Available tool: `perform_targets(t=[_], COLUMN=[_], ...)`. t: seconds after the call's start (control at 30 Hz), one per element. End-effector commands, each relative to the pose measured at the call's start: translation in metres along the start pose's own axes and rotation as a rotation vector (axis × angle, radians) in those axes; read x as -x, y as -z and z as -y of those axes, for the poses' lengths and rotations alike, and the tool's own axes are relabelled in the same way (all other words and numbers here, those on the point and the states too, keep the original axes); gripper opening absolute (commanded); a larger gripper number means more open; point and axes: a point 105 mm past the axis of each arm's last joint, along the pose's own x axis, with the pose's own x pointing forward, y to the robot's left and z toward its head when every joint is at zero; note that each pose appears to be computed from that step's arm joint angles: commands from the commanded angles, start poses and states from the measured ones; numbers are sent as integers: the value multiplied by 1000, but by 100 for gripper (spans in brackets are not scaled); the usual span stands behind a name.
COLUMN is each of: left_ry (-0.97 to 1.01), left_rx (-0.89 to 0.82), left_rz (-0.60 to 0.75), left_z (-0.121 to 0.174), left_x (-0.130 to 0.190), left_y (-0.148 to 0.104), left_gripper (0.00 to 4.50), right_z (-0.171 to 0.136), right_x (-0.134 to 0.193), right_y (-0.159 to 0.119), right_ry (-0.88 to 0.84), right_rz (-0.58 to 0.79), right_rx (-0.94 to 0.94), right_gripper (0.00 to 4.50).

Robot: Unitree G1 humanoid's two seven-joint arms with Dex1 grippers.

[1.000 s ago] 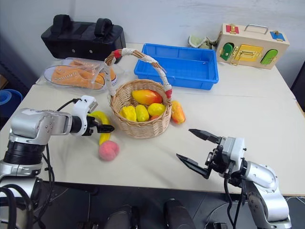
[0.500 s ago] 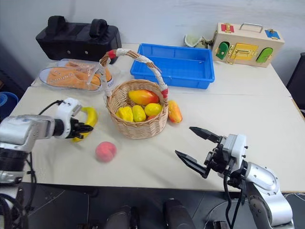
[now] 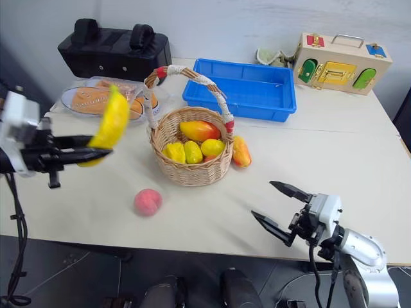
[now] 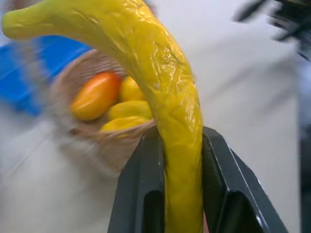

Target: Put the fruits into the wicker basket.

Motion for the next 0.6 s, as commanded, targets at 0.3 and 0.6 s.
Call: perform_targets(t=[0.3, 0.6], left_ry=[57, 74], left_rx=[-347, -297], left_rz=[-143, -63], left_z=[-53, -56], left_x=[-89, -101], left_y=[12, 2], left_gripper=[58, 153], right_z=[21, -2], right_x=[29, 33], right_y=[-23, -22], right_ry=[159, 198], right_rz=[9, 5], right_rx=[93, 56], right_gripper=[450, 450])
